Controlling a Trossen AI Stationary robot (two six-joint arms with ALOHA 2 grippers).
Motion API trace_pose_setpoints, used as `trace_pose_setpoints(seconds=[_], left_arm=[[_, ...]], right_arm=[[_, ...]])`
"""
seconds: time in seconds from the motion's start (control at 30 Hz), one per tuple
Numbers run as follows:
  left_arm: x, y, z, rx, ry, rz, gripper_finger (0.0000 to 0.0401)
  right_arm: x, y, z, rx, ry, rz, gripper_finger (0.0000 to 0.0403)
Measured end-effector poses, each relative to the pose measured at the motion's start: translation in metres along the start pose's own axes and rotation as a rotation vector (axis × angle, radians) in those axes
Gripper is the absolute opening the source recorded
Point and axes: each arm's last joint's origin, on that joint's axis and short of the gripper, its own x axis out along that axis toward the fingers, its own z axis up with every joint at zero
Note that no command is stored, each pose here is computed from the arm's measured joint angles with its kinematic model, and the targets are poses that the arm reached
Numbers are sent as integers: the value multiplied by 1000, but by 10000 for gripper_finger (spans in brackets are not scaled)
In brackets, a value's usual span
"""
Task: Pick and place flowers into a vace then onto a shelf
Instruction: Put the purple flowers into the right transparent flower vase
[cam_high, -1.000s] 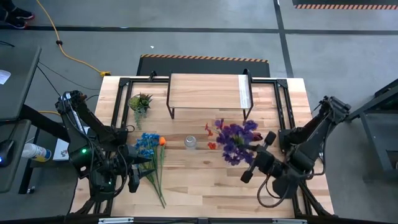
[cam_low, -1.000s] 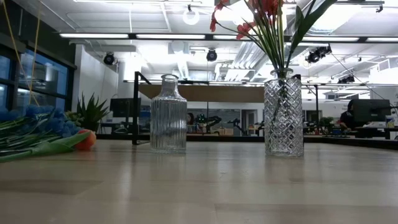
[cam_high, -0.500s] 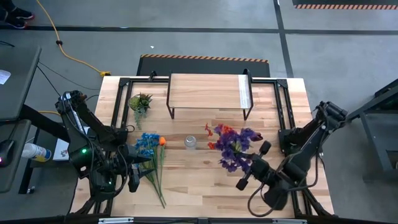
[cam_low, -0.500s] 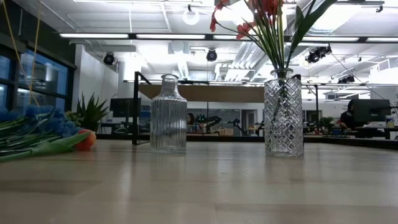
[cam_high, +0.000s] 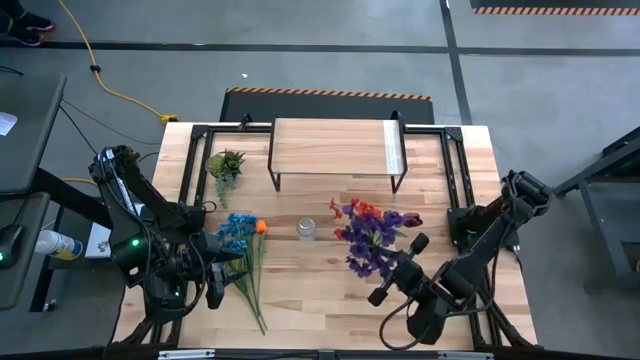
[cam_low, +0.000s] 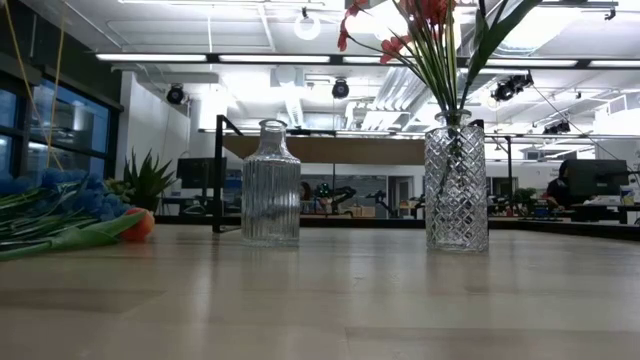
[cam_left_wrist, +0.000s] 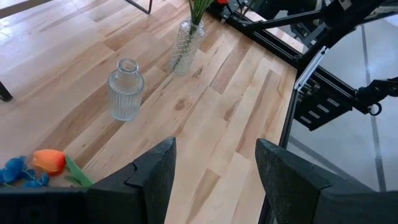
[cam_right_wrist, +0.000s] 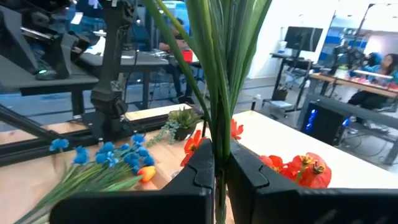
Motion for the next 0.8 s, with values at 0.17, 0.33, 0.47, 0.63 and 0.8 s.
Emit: trace_pose_setpoints(seconds=[0.17,0.33,0.47,0.63,0.8], left_arm=[[0,0,0,12,0,0,253],[0,0,0,12,8,-1,253],[0,0,-1,13,32,-4,253],[0,0,-2,18,54,-3,253],[0,0,-2,21,58,-3,253]], right_arm=[[10,3,-6,-9,0,-32,10],[18,7,-13,-31,7,-53,10],[21,8,-16,-48,7,-64,10],[22,6,-18,-84,7,-68,10],[22,4,-20,-107,7,-71,10]])
